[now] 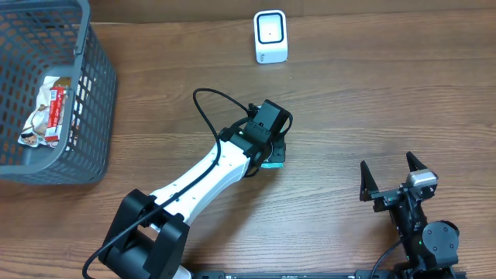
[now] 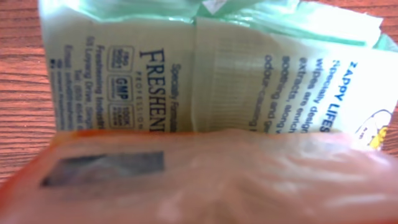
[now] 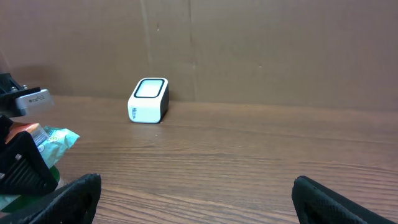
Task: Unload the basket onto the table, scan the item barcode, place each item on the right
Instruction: 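Lift the packet out and carry it toward the white scanner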
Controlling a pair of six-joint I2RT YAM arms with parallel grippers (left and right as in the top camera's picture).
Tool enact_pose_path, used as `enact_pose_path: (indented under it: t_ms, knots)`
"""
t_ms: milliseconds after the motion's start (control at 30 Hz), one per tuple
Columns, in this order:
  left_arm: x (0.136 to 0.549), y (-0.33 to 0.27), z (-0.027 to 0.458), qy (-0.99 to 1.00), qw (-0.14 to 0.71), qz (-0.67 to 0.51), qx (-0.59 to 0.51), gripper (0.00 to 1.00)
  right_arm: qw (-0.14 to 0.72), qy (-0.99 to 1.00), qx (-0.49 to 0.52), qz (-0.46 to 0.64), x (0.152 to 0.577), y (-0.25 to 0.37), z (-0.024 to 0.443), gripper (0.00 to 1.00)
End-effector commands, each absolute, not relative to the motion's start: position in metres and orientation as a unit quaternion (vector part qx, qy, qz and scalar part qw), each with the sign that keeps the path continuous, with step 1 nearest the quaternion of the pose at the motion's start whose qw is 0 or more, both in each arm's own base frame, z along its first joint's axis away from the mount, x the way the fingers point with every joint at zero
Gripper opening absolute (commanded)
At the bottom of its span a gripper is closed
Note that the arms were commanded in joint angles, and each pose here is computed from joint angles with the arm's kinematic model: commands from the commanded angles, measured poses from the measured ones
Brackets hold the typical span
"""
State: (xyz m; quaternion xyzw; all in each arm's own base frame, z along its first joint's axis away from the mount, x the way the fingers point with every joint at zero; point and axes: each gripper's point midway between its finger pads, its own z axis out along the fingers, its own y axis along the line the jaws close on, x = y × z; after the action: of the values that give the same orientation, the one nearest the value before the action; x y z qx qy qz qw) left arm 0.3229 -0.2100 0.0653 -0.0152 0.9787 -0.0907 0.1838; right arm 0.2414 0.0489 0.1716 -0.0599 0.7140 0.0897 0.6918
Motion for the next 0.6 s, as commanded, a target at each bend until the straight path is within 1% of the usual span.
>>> enact_pose_path:
  t_ms: [0,333,567]
  knots:
    - [0.326,-0.213,0.07,0.976,0.194,-0.093,-0.019,0.34,0.693,0.713,-0.058,0.087,0.242,0.048,0.17,1.0]
    - [0.323,-0.229,0.074,0.973,0.207,-0.102,0.0,0.35,0.693,0.713,-0.058,0.087,0.242,0.048,0.17,1.0]
    - [0.323,-0.229,0.071,0.974,0.209,-0.093,0.002,0.35,0.693,0.713,-0.058,0.087,0.242,0.048,0.17,1.0]
